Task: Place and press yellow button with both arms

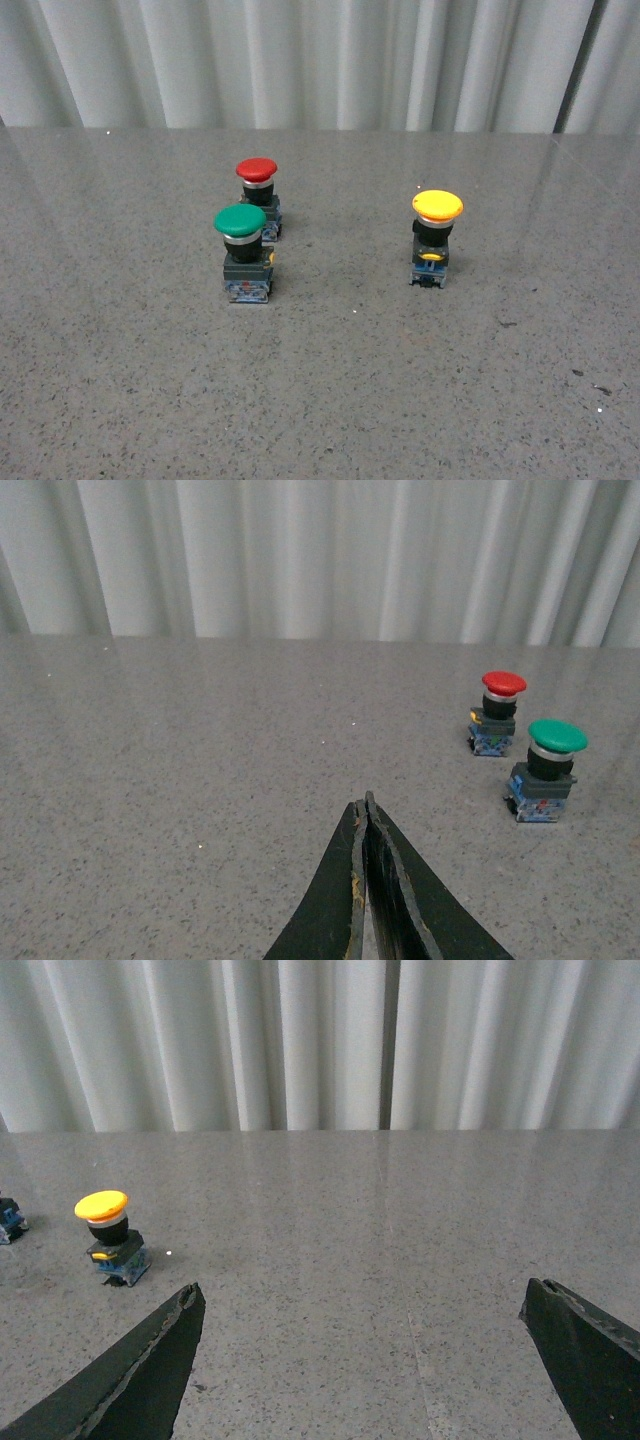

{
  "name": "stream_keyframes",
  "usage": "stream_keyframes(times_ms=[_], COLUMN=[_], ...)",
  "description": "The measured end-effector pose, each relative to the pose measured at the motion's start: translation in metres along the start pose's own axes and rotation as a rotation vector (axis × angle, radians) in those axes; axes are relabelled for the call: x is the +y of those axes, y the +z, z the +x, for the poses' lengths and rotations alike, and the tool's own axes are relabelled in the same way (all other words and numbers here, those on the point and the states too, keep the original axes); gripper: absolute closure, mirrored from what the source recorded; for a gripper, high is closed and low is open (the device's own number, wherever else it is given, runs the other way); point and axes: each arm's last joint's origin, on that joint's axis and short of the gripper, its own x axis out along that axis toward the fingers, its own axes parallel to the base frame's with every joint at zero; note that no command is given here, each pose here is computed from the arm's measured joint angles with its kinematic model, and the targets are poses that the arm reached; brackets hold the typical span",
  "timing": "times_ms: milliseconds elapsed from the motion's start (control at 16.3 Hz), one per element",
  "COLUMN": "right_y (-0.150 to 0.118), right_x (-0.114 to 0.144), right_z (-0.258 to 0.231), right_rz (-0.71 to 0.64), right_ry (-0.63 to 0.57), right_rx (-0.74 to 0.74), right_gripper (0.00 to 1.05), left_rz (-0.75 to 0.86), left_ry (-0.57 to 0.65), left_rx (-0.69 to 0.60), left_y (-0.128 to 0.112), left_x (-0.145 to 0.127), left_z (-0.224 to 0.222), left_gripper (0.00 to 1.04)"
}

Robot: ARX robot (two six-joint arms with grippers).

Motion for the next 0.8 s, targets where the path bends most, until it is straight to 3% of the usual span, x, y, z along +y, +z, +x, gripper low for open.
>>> stream_keyframes(times_ms=[306, 367, 796], right_y=[0.0, 0.0, 0.0], right_x=[0.0, 0.0, 0.0], right_z=[0.0, 0.0, 0.0], right_rz=[0.0, 0.0, 0.0], right_ry=[0.0, 0.0, 0.0], right_rx=[0.0, 0.0, 0.0], right_gripper=[0.07, 0.07, 0.07], left_rz=[0.0, -0.001, -0.001], left_ry=[-0.001, -0.001, -0.001], left_rx=[-0.004, -0.004, -0.004], left_y=[0.0003, 0.0003, 0.0003], left_x=[0.0, 0.0, 0.0], left_z=[0.0, 0.0, 0.0], left_gripper=[1.03, 0.98, 0.21])
